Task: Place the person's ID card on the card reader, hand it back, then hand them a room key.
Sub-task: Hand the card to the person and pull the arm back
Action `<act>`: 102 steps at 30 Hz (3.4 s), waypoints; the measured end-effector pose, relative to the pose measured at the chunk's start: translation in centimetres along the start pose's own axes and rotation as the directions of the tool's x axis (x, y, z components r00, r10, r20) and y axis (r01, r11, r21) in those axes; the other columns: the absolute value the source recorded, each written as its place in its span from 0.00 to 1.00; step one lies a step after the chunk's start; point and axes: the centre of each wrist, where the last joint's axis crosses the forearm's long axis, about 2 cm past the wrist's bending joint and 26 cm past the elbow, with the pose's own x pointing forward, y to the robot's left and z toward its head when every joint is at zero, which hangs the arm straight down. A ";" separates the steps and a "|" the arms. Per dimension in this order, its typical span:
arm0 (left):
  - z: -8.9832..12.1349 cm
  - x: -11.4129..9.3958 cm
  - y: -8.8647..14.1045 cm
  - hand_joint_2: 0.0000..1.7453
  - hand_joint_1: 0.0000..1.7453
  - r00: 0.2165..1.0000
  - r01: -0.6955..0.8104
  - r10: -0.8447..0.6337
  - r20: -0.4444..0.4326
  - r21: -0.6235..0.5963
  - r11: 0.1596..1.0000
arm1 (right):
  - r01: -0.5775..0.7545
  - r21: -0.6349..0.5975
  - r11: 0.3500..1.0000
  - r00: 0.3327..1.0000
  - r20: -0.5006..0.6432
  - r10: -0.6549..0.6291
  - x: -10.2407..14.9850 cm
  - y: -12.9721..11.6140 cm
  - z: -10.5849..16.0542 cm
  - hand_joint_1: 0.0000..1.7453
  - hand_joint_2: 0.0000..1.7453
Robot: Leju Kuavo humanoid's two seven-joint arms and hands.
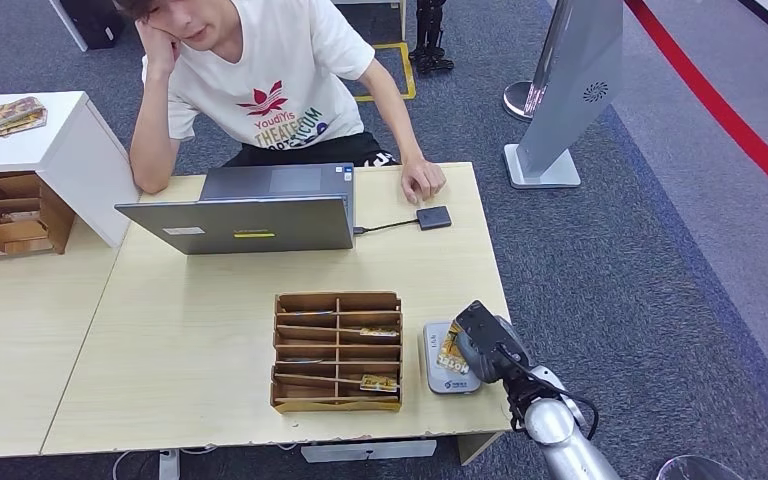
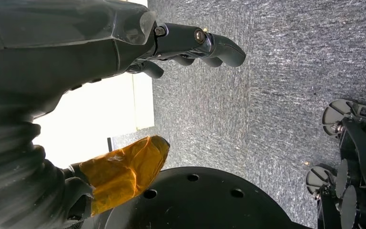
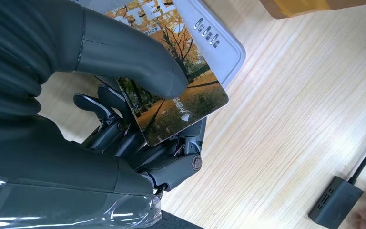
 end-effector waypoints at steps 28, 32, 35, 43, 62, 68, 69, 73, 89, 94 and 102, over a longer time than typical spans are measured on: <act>0.0 0.0 0.1 1.00 0.00 1.000 0.006 -0.006 -0.009 -0.004 1.000 | -0.004 -0.002 1.000 1.000 0.004 0.004 0.2 -0.1 -0.1 1.00 1.00; 0.0 0.0 0.2 1.00 0.00 1.000 0.005 -0.005 -0.009 -0.003 1.000 | -0.004 -0.002 1.000 1.000 0.004 0.004 0.2 -0.1 -0.1 1.00 1.00; -0.1 0.0 0.2 1.00 0.00 1.000 0.005 -0.005 -0.008 -0.003 1.000 | -0.004 -0.002 1.000 1.000 0.004 0.004 0.2 -0.1 -0.1 1.00 1.00; -0.1 0.0 0.2 1.00 0.00 1.000 0.005 -0.005 -0.009 -0.003 1.000 | -0.004 -0.002 1.000 1.000 0.004 0.004 0.2 -0.1 -0.1 1.00 1.00; -0.1 0.0 0.2 1.00 0.00 1.000 0.005 -0.005 -0.009 -0.003 1.000 | -0.004 -0.002 1.000 1.000 0.004 0.004 0.1 -0.1 -0.1 1.00 1.00; -0.1 0.0 0.2 1.00 0.00 1.000 0.005 -0.005 -0.010 -0.003 1.000 | -0.002 -0.003 1.000 1.000 0.006 0.002 0.1 -0.1 -0.1 1.00 1.00; -0.1 0.0 0.2 1.00 0.00 1.000 0.005 -0.005 -0.010 -0.003 1.000 | 0.001 -0.004 1.000 1.000 0.010 0.000 0.1 -0.1 -0.1 1.00 1.00; -0.1 0.0 0.2 1.00 0.00 1.000 0.005 -0.005 -0.010 -0.003 1.000 | 0.039 -0.042 0.998 0.996 0.076 -0.036 0.4 -0.1 0.2 1.00 1.00; 0.0 -0.1 -0.1 1.00 0.00 1.000 0.002 -0.002 0.003 -0.002 1.000 | 0.272 -0.208 0.940 0.798 0.595 -0.099 10.2 -2.5 4.5 1.00 1.00; 0.0 -0.1 -0.1 1.00 0.00 1.000 0.002 -0.002 0.005 -0.001 1.000 | 0.280 -0.209 0.937 0.781 0.617 -0.096 10.9 -2.6 4.7 1.00 1.00; 0.0 -0.1 -0.1 1.00 0.00 1.000 0.002 -0.002 0.006 -0.002 1.000 | 0.282 -0.203 0.938 0.772 0.628 -0.096 11.2 -2.6 4.8 1.00 1.00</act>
